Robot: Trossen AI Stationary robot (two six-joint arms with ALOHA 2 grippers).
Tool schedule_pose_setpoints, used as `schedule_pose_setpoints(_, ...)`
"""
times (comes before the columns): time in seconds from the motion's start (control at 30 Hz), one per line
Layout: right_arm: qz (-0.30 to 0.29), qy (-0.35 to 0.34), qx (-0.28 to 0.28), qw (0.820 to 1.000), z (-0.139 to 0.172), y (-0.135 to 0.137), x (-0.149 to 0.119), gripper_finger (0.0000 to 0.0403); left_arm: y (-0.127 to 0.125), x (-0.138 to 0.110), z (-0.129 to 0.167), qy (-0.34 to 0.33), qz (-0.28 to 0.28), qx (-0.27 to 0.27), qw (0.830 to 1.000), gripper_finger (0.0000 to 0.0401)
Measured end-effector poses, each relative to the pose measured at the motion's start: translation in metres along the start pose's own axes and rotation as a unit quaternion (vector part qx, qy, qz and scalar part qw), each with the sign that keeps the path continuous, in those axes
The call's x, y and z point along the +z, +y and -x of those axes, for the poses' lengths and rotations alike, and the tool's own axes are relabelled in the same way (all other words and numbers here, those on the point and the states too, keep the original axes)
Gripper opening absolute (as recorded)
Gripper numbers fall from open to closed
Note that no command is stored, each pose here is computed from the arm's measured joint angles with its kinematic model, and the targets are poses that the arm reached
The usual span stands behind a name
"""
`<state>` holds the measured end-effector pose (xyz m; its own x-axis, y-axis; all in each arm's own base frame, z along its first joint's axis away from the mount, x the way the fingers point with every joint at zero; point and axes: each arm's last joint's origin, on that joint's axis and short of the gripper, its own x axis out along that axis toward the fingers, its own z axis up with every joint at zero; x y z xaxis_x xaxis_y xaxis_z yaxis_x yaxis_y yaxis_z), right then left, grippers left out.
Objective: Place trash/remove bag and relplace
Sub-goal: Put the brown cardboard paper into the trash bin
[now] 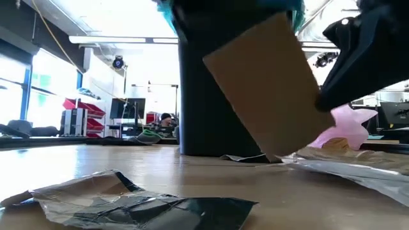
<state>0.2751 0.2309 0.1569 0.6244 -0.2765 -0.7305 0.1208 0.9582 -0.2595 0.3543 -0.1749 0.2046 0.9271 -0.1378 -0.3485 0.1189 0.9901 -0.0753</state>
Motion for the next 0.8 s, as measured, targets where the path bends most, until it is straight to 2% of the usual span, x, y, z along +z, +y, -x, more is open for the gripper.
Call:
schedule_pose_setpoints(0.17,0.009,-0.005,-0.010,1.000,0.012,0.003,0.012,0.0001,-0.007,0.027,0.037,-0.010,-0.031,0.029,0.999,0.0142)
schedule_pose_setpoints(0.33,0.027,-0.012,-0.031,0.999,0.027,0.001,0.031,0.0001,-0.012,0.039,0.068,0.002,-0.052,0.071,0.996,0.0142)
schedule_pose_setpoints(0.53,0.044,-0.045,-0.052,0.997,0.054,-0.002,0.065,0.0000,-0.020,0.034,0.087,0.028,-0.057,0.109,0.992,0.0142)
schedule_pose_setpoints(0.8,0.070,-0.111,-0.090,0.987,0.103,-0.018,0.122,0.0000,-0.030,0.019,0.083,0.053,-0.051,0.113,0.991,0.0142)
